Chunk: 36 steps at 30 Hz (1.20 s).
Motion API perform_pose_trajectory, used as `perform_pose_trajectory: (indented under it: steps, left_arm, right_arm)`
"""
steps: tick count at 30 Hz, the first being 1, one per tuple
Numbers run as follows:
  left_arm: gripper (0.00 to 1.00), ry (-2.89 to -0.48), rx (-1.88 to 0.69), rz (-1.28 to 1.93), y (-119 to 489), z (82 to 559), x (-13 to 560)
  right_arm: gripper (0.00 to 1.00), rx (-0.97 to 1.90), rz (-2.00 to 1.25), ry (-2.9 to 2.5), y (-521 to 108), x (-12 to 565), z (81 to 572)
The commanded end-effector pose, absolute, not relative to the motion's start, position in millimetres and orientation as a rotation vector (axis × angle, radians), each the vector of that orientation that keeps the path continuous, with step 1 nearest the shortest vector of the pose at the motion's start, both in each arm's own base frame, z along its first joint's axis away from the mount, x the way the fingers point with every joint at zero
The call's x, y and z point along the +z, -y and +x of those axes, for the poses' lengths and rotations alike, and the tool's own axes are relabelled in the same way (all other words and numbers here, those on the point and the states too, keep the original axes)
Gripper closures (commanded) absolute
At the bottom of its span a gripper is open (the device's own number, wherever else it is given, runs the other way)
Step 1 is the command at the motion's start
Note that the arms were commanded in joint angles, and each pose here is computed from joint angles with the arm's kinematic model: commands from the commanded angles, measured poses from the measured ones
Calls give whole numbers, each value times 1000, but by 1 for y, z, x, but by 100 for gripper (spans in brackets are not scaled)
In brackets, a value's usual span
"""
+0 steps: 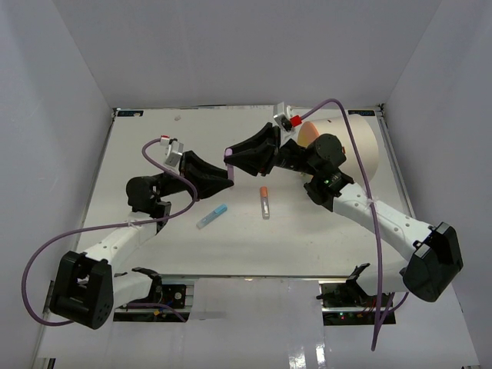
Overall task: Sort the stationery into containers
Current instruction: Close the pen cap on the pen.
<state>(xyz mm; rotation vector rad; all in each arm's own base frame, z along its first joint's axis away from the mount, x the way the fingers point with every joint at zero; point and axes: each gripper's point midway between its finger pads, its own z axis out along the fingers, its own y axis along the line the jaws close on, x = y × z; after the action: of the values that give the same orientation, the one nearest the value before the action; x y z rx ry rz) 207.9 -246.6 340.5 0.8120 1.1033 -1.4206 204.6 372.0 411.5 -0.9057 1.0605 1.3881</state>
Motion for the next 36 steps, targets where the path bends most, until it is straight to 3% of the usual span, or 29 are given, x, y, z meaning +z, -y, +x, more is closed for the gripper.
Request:
perform_pose_trajectory:
  steps: [1,19,36]
  left_arm:
    - [100,-855,-1284,797,237,206,409]
    - [100,-776,-1333,802,233,188,429]
    - [100,-807,-1254,820,232,191,422]
  right_arm:
    - [86,1405,-1014,-1405,-379,323,202]
    - [87,1553,-1170,-1354,-378,297,171]
    - [78,1588,-1182,-1377,-376,298,167]
